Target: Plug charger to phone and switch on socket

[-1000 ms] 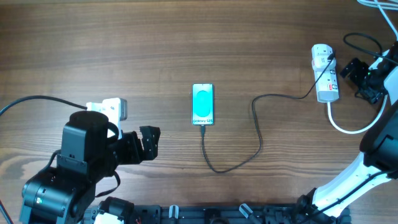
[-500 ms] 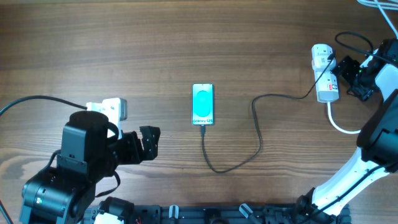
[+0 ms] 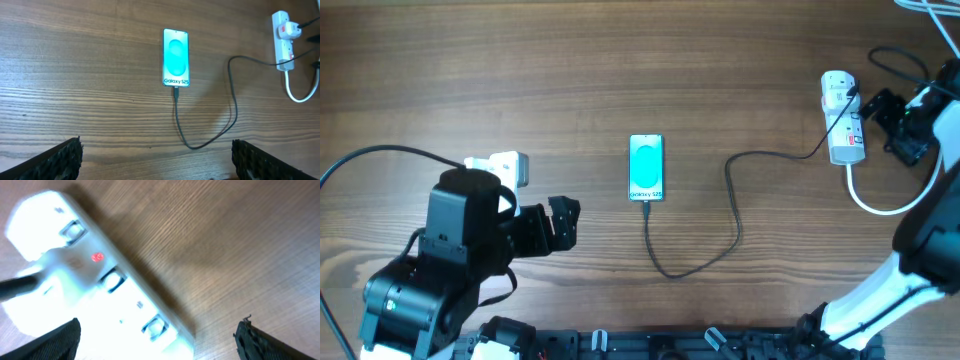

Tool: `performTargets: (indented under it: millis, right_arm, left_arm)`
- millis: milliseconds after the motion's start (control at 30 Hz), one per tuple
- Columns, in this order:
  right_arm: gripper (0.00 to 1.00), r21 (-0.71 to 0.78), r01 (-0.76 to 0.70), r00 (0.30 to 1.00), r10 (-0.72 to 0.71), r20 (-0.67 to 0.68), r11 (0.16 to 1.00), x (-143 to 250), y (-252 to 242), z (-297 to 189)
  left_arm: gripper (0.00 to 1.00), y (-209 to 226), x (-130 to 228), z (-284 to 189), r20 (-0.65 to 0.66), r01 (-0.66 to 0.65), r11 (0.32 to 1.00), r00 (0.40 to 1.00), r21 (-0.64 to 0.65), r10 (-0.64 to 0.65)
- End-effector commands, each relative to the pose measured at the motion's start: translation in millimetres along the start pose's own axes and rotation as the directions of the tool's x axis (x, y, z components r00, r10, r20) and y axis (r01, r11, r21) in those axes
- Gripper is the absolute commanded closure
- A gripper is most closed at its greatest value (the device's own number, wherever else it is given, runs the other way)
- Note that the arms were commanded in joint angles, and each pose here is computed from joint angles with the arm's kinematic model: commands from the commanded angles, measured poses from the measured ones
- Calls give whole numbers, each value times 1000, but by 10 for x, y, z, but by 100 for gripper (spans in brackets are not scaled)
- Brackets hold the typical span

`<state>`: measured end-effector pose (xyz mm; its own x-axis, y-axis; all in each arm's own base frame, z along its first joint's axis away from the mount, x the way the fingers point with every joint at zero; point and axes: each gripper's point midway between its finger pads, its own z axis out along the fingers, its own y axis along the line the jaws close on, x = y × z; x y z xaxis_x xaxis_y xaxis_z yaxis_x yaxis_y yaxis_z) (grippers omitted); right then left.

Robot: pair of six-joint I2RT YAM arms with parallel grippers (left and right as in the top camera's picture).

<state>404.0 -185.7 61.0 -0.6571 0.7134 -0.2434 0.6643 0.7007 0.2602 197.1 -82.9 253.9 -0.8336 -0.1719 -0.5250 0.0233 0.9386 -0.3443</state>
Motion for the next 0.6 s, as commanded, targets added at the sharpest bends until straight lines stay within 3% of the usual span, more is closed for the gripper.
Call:
performTargets:
  millis: [0, 267, 500, 567]
  right_arm:
    - [0, -57, -29, 995, 34, 93, 998, 20, 264, -763]
    - [0, -104, 269, 927, -228, 299, 957, 838, 1084, -2044]
    - [0, -228, 377, 839, -226, 496, 898, 1598, 873, -3060]
    - [0, -245, 353, 846, -197, 495, 903, 1772, 736, -3173]
  left_arm:
    - [0, 42, -4, 88, -22, 0, 1000, 1000, -27, -1]
    - [0, 82, 38, 239, -96, 7, 998, 995, -61, -13]
    - [0, 94, 44, 301, -120, 9, 997, 993, -72, -18]
    - [0, 93, 44, 301, -120, 9, 997, 993, -71, -18]
